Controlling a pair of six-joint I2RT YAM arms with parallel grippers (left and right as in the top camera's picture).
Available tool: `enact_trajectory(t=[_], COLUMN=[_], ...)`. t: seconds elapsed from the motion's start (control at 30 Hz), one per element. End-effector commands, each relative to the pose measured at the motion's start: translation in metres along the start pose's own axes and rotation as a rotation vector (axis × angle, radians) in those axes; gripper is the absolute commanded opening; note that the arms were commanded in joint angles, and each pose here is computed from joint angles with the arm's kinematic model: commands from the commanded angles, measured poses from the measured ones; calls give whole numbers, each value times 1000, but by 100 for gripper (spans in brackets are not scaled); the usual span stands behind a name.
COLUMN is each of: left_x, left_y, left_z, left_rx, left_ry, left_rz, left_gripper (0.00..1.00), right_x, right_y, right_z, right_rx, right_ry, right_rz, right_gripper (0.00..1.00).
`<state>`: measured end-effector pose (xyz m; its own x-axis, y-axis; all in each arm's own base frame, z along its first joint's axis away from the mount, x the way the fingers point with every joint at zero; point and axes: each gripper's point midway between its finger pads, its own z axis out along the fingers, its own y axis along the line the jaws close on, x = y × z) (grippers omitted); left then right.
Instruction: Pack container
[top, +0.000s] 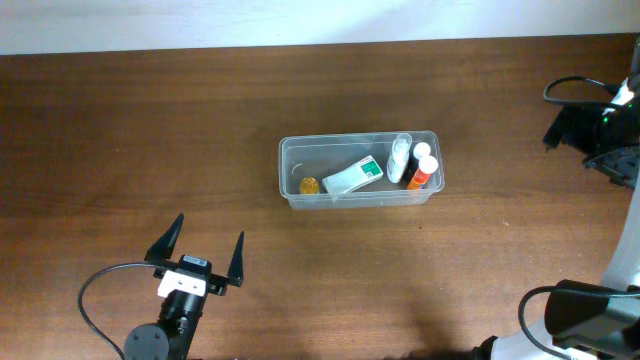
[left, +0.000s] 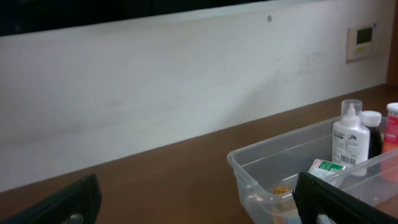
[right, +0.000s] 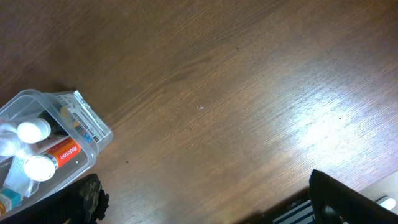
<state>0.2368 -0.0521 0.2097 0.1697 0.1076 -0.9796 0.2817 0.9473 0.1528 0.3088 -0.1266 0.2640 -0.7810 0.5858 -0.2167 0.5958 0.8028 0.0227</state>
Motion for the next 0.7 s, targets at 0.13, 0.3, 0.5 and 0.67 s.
enact_trajectory(t=[0.13, 0.3, 0.5, 0.67], left_x=[18, 40, 49, 50], left_y=[0, 4, 8, 10], left_z=[-1, -4, -6, -6], left_rx=[-2, -31, -63, -72], left_ry=[67, 157, 197, 198], left_rz=[-4, -28, -35, -34], left_gripper=[99, 99, 99, 99], right_x=[1, 1, 1, 1], right_y=[-2, -2, -2, -2], right_z=[-8, -8, -8, -8], right_rx=[-4, -4, -4, -4], right_ry=[-22, -22, -22, -22], right_rz=[12, 12, 12, 12], right_gripper=[98, 98, 98, 98])
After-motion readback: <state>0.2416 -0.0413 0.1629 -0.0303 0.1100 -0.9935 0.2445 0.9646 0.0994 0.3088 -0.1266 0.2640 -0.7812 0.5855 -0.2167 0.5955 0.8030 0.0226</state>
